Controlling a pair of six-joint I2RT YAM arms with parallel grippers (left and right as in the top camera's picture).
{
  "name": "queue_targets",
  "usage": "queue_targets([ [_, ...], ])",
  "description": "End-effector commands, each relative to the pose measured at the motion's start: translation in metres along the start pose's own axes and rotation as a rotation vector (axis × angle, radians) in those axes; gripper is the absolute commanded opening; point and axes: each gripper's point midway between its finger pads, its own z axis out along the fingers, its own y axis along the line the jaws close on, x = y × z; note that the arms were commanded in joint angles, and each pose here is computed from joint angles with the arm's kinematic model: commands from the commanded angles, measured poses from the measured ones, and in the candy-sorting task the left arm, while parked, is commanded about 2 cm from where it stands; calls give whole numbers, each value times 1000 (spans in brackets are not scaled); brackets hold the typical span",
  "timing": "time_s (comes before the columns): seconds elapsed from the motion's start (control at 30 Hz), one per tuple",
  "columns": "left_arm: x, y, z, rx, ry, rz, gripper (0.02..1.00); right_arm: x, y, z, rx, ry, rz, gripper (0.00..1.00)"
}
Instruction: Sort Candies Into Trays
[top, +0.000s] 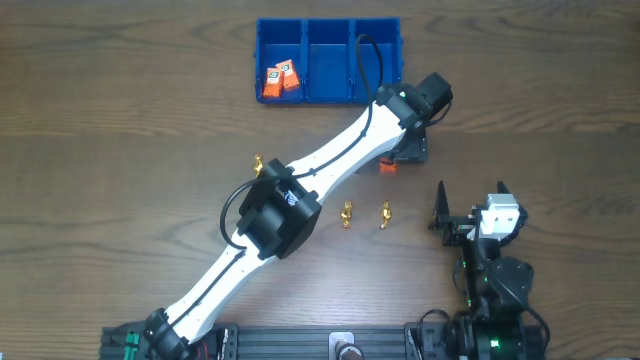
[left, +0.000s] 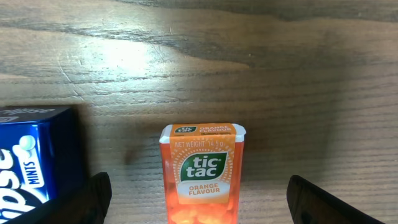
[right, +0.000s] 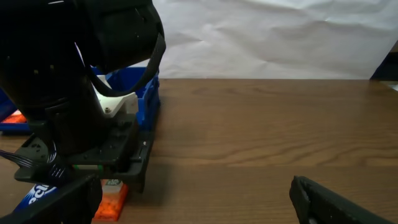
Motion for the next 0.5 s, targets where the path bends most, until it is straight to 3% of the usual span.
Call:
queue_targets([
  [0.03,5,2,14,-16,26,-5,869,1,-1,0,2,3,-4,998],
  [0.13,10,1,19,-14,43,-2,825,1,-1,0,2,3,-4,998],
  [0.23,11,0,20,-14,45,-1,713,1,-1,0,2,3,-4,998],
  [0.5,13,0,23,-14,53,-1,627,1,-1,0,2,3,-4,998],
])
